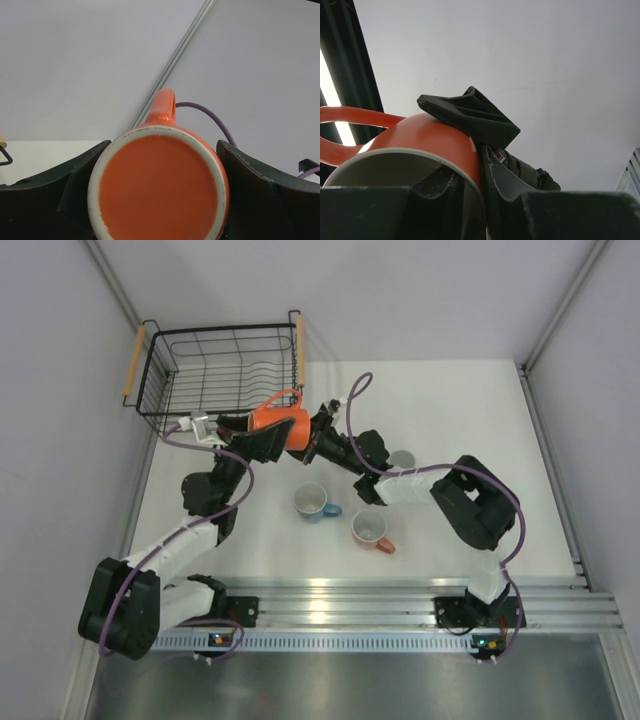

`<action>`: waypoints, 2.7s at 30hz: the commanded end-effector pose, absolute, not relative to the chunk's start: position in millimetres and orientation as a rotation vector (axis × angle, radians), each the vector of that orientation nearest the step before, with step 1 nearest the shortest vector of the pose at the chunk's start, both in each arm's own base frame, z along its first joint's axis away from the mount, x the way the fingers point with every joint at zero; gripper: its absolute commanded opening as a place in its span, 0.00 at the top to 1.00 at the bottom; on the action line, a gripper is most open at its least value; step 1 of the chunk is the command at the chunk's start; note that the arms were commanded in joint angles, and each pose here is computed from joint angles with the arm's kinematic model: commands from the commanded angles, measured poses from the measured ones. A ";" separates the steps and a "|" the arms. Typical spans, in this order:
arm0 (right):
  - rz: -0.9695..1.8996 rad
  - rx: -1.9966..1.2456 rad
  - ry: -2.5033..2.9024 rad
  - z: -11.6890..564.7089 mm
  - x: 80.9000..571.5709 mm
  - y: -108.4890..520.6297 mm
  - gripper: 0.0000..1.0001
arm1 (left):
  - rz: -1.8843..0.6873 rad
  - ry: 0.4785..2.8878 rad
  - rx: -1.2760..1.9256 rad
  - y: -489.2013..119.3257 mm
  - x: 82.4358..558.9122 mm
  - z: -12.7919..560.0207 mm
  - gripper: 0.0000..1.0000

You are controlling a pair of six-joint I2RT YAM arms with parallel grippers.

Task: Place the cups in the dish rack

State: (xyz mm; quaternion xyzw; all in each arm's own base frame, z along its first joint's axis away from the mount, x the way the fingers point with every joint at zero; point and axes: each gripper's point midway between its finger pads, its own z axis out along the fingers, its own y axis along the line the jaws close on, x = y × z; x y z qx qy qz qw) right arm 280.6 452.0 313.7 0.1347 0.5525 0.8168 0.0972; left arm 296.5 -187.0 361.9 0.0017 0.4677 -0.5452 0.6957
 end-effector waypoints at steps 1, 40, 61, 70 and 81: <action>2.658 -0.070 1.067 407.9 209.5 413.8 0.99 | -1.247 0.883 0.009 -177.8 281.2 404.5 1.00; 2.523 0.075 1.152 371.8 242.2 391.3 0.55 | -1.131 0.773 -0.153 -131.5 282.2 430.8 1.00; 2.400 0.131 1.184 352.9 273.3 363.9 0.55 | -0.663 1.117 -0.076 -99.6 386.9 459.9 1.00; 2.343 0.086 1.148 365.5 276.2 340.2 0.55 | -0.410 1.278 -0.129 -40.4 513.9 408.0 1.00; 2.266 -0.111 1.040 409.3 268.4 310.4 0.56 | -0.198 1.392 -0.077 -21.5 635.6 355.3 1.00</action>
